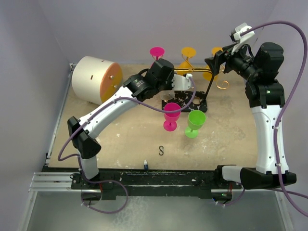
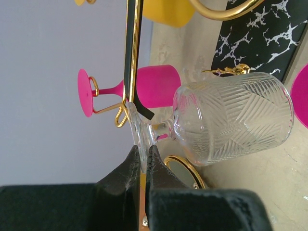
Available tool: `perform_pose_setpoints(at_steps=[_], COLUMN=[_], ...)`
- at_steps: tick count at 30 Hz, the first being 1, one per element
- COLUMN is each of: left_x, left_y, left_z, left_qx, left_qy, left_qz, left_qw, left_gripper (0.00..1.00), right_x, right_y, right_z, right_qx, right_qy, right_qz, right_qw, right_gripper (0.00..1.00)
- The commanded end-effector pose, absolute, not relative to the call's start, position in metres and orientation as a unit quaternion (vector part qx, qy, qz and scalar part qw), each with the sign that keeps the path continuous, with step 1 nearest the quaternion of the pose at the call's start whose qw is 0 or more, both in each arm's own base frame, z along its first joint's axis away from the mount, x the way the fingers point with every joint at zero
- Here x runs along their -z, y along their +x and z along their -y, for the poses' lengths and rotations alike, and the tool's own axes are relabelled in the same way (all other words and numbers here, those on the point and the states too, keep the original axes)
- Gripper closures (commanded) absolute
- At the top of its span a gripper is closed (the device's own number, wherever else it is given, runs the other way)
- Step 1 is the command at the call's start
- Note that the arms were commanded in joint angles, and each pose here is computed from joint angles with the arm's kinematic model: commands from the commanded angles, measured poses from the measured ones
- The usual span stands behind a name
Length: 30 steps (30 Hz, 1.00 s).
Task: Place the wine glass upside down on the wine glass rack
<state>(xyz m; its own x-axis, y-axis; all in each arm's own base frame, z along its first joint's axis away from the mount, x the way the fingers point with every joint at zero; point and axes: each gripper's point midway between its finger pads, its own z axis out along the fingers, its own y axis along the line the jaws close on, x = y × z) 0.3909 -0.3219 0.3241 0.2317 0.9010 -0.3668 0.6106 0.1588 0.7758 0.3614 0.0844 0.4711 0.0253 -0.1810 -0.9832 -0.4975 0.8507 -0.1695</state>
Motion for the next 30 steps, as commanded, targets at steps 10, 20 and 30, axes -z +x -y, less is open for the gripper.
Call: perform_pose_setpoints(at_steps=[10,20,30], left_x=[-0.357,-0.358,-0.367], left_y=[0.4,0.397,0.401], left_z=[0.305,0.297,0.291], left_qx=[-0.202,-0.209,-0.209], left_qy=[0.594,0.593,0.574], left_qz=[-0.592,-0.592,-0.599], left_qw=[0.505,0.503,0.518], left_gripper=[1.0,1.0,1.0], right_x=[-0.486,-0.486,-0.484], right_y=[0.351,0.35,0.35], right_z=[-0.087,-0.087,-0.086], right_qx=[-0.122,-0.125,-0.128], right_qy=[-0.258,-0.259,-0.259], right_qz=[-0.666,-0.665,-0.666], right_qw=[0.689,0.689,0.687], right_gripper=[0.16,0.16,0.15])
